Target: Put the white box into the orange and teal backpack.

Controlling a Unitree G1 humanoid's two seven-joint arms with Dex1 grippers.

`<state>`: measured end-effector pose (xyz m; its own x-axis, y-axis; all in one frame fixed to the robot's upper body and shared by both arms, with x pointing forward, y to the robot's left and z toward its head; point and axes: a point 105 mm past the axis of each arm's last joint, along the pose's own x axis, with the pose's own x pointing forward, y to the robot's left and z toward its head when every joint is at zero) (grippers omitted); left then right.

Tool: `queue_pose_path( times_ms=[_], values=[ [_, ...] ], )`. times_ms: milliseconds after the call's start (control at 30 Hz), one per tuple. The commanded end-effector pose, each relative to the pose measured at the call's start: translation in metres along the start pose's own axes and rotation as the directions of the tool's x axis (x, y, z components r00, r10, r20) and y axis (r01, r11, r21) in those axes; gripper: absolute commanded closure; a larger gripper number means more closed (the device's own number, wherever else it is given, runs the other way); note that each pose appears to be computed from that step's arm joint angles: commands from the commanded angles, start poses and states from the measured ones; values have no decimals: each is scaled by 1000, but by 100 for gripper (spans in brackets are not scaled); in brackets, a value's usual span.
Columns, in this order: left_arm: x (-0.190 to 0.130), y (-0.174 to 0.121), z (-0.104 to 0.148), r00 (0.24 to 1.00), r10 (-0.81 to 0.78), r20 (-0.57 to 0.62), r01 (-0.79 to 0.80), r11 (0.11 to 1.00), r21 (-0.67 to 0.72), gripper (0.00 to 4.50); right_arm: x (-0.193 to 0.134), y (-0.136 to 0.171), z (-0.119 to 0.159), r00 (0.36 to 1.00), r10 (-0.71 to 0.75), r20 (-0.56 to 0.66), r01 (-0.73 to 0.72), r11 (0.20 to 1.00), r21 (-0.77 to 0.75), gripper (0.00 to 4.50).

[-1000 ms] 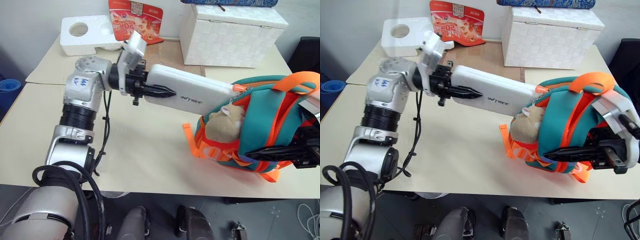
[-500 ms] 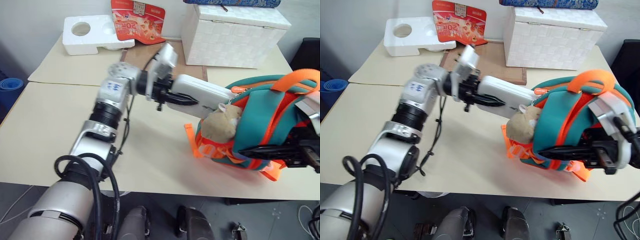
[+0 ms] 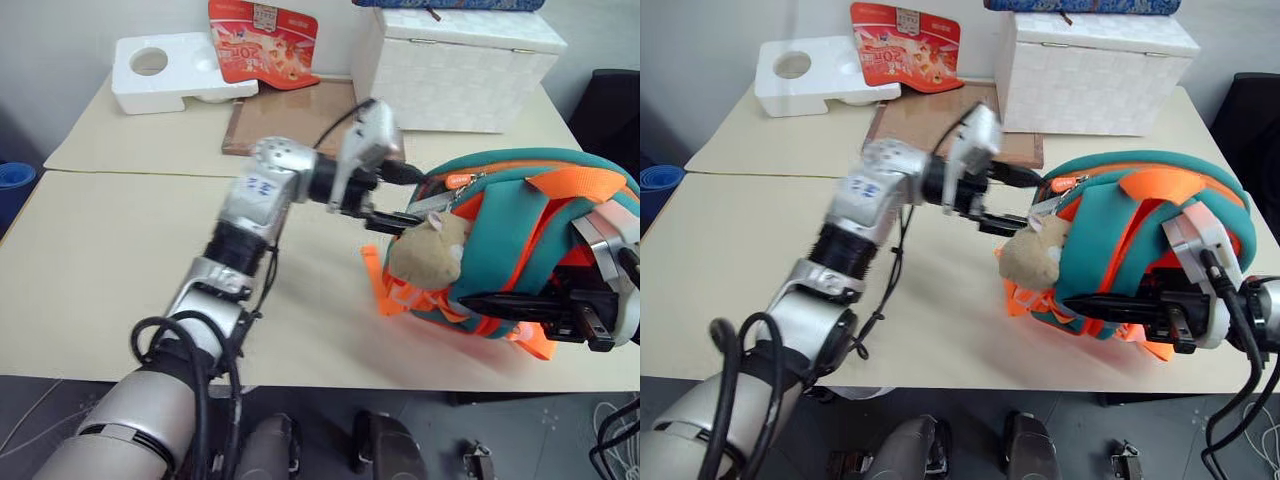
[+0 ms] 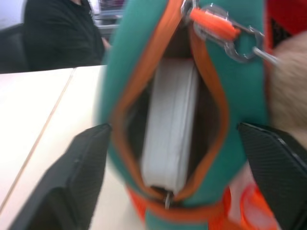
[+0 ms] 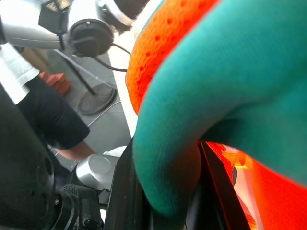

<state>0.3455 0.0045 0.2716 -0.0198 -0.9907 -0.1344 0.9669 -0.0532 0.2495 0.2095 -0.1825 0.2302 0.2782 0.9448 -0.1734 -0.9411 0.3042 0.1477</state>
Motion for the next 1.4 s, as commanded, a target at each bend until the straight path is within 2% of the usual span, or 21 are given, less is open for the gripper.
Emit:
queue_pose_path(
  times_ms=[33, 100, 200, 300, 400, 500, 633, 733, 933, 1033, 1167, 1400],
  values=[
    [-27, -20, 42, 986, -61, 156, 59, 998, 14, 3, -1, 7, 8, 999, 0, 42, 2, 999, -43, 450],
    [-31, -34, 56, 974, -109, 199, 112, 994, -4, 3, -2, 6, 7, 999, -1, 46, 3, 999, -38, 450],
    [-16, -50, 60, 970, -163, 182, 165, 986, 2, 3, -1, 6, 6, 999, 0, 47, 2, 999, -34, 450],
    [2, -53, 52, 977, -161, 137, 160, 987, 16, 3, 1, 6, 7, 999, 4, 52, -2, 999, -35, 450],
    [17, -55, 38, 978, -185, 96, 189, 981, -34, 3, 2, 6, 7, 998, 2, 58, 0, 999, -34, 450],
    [33, -43, 18, 992, -124, 4, 125, 992, -13, 3, 2, 6, 8, 997, 1, 73, 0, 1000, -22, 450],
    [41, -40, 17, 991, -133, 12, 133, 991, -34, 3, 2, 6, 9, 996, -7, 88, 8, 1000, -16, 450],
    [41, -43, 20, 986, -167, 29, 168, 984, -50, 58, 2, 6, 8, 995, -19, 99, 20, 1000, -11, 450],
    [31, -37, 21, 989, -145, 40, 148, 986, -81, 236, 2, 3, 4, 993, -42, 113, 43, 999, -1, 450],
    [19, -26, 27, 995, -91, 48, 95, 992, -82, 321, -2, 2, 2, 992, -54, 117, 54, 999, 3, 450],
    [-10, -1, 35, 999, 16, 30, -14, 998, -60, 408, -5, 0, -1, 992, -69, 110, 70, 998, -7, 450],
    [-67, 36, 28, 980, 186, -75, -182, 982, 52, 408, -17, -4, -3, 993, -62, 98, 58, 997, 47, 450]
  ],
)
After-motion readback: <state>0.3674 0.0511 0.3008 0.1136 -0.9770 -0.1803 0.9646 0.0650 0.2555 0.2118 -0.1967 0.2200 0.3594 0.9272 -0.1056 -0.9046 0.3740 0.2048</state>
